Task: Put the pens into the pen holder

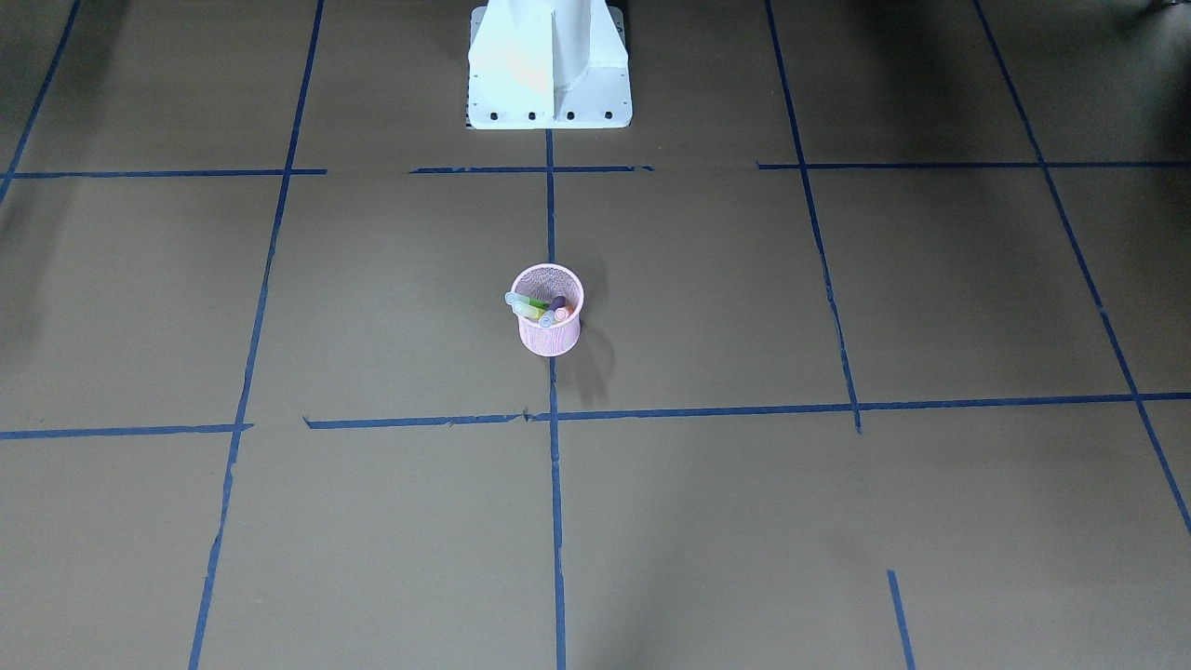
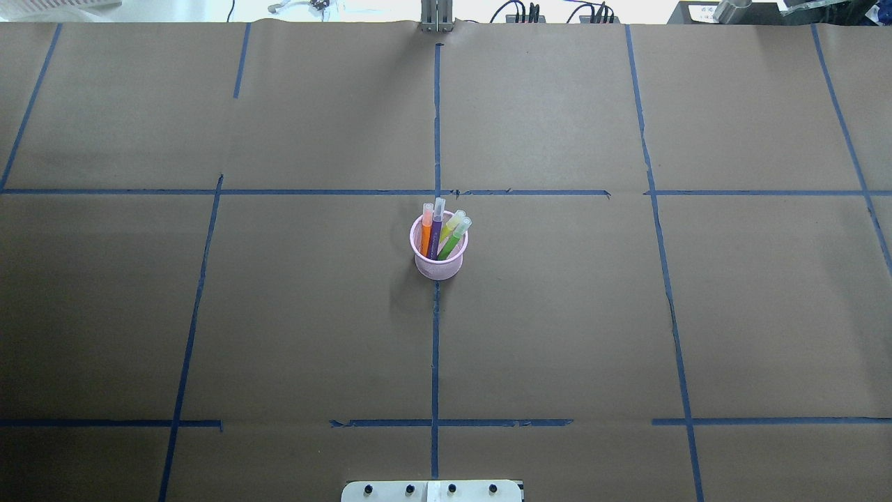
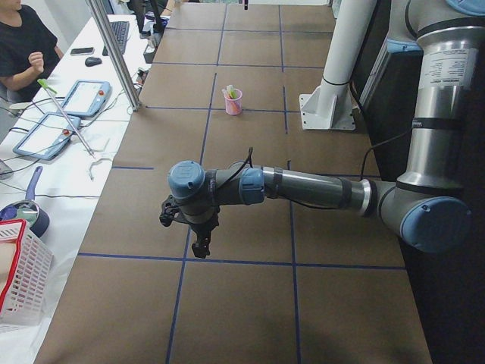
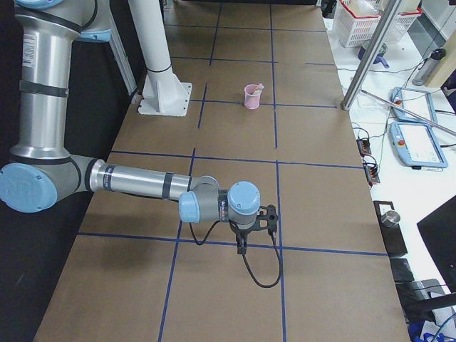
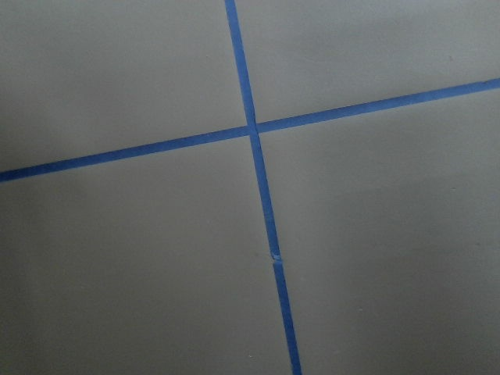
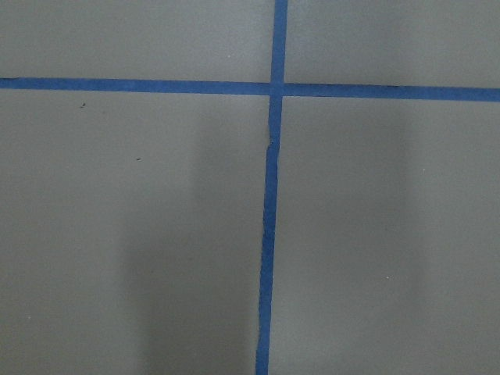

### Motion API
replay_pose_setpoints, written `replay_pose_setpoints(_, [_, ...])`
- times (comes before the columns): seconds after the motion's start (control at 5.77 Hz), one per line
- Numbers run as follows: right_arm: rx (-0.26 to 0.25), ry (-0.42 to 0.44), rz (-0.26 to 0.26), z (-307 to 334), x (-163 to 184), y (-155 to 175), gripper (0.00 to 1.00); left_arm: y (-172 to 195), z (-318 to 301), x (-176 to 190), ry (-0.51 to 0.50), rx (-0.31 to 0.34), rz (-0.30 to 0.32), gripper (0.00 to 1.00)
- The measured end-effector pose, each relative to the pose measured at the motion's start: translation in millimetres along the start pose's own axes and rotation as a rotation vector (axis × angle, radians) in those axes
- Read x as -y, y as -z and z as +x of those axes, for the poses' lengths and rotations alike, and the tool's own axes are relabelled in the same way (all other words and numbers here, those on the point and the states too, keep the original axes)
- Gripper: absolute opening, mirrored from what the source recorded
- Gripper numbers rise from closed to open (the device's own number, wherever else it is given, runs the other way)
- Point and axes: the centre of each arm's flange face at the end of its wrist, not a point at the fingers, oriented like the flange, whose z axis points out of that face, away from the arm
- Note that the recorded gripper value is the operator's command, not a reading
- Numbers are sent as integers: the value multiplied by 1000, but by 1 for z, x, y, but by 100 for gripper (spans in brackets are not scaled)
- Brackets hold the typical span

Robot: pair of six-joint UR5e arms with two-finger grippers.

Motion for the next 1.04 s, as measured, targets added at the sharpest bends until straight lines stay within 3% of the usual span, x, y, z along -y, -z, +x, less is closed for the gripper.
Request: replay_pose_setpoints(1.04, [-14,-5,-33,-4,-11,-7,100,8,6,-5,44,-21,4,100])
